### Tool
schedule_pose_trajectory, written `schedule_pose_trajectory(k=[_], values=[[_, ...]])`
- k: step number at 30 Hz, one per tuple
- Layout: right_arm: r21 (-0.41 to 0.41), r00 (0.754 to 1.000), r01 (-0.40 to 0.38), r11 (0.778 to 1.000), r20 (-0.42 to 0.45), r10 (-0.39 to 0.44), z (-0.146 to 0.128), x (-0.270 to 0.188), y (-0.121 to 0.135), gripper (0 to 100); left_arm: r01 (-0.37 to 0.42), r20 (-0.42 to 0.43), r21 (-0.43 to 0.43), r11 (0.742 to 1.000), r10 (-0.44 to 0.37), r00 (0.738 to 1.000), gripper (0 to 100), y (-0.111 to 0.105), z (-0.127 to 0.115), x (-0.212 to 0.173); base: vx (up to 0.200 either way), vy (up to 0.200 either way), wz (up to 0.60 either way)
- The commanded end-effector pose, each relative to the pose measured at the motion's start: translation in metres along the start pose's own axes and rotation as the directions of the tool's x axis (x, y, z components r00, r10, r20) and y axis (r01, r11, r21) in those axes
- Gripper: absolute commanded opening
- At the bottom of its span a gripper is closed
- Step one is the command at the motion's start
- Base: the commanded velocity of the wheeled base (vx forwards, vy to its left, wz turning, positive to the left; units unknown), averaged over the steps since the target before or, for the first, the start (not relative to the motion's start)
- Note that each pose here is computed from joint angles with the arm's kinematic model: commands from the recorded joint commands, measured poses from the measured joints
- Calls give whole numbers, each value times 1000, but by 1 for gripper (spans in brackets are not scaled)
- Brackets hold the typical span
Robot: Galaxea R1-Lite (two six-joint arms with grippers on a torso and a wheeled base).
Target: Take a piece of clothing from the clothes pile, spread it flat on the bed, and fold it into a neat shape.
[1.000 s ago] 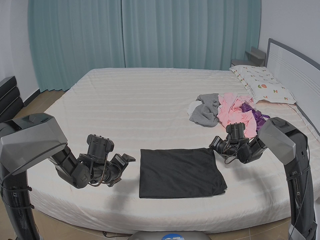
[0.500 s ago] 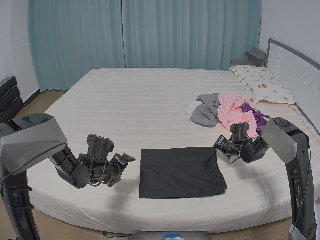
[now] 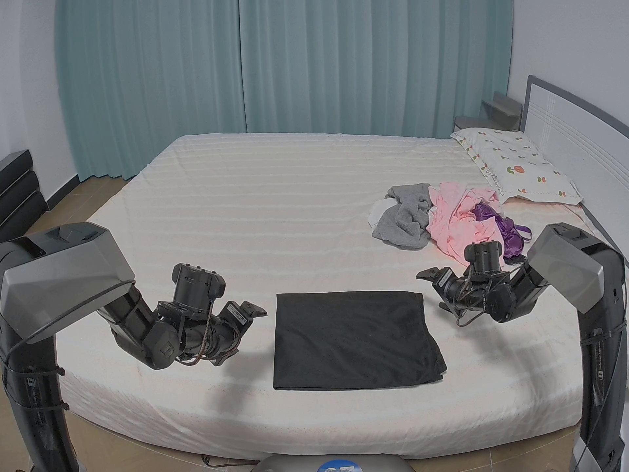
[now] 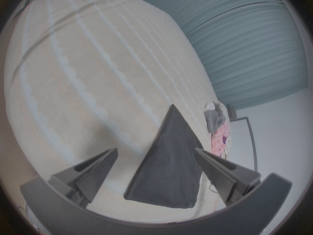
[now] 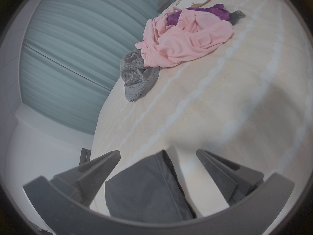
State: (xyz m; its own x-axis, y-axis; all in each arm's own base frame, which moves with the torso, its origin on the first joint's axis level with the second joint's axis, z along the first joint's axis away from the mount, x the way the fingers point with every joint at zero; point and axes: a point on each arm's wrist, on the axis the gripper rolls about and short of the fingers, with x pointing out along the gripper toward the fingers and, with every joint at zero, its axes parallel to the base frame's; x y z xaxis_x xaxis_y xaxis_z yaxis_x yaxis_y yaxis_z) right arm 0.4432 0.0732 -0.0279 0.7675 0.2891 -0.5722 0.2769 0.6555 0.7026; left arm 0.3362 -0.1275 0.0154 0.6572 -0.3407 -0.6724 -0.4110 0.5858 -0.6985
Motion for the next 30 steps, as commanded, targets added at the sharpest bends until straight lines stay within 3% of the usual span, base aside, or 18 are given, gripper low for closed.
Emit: schedule_pose_trajectory(k=[1, 3, 5, 12, 18, 30], values=[[30, 998, -63, 998, 13, 62, -1, -63, 6, 100, 2, 24, 26, 1000, -3, 1000, 100, -4, 4, 15, 0, 0, 0], [25, 996, -83, 996, 21, 83, -12, -84, -1, 100, -8, 26, 65, 998, 6, 1000, 100, -2, 3, 21, 0, 0, 0], [19, 995, -90, 996, 32, 90, -28, -98, -13, 100, -3, 32, 155, 988, -2, 999, 100, -5, 2, 29, 0, 0, 0], [80, 995, -97, 992, 32, 95, -43, -111, -27, 100, 32, 22, 257, 966, -39, 999, 100, -16, -3, 59, 0, 0, 0], [111, 997, -80, 991, 5, 80, -47, -105, -33, 100, 41, -25, 390, 920, -34, 999, 100, -10, -12, 73, 0, 0, 0], [124, 997, -76, 989, -12, 78, -51, -104, -34, 100, 73, -26, 400, 913, -68, 997, 100, -19, -13, 88, 0, 0, 0]])
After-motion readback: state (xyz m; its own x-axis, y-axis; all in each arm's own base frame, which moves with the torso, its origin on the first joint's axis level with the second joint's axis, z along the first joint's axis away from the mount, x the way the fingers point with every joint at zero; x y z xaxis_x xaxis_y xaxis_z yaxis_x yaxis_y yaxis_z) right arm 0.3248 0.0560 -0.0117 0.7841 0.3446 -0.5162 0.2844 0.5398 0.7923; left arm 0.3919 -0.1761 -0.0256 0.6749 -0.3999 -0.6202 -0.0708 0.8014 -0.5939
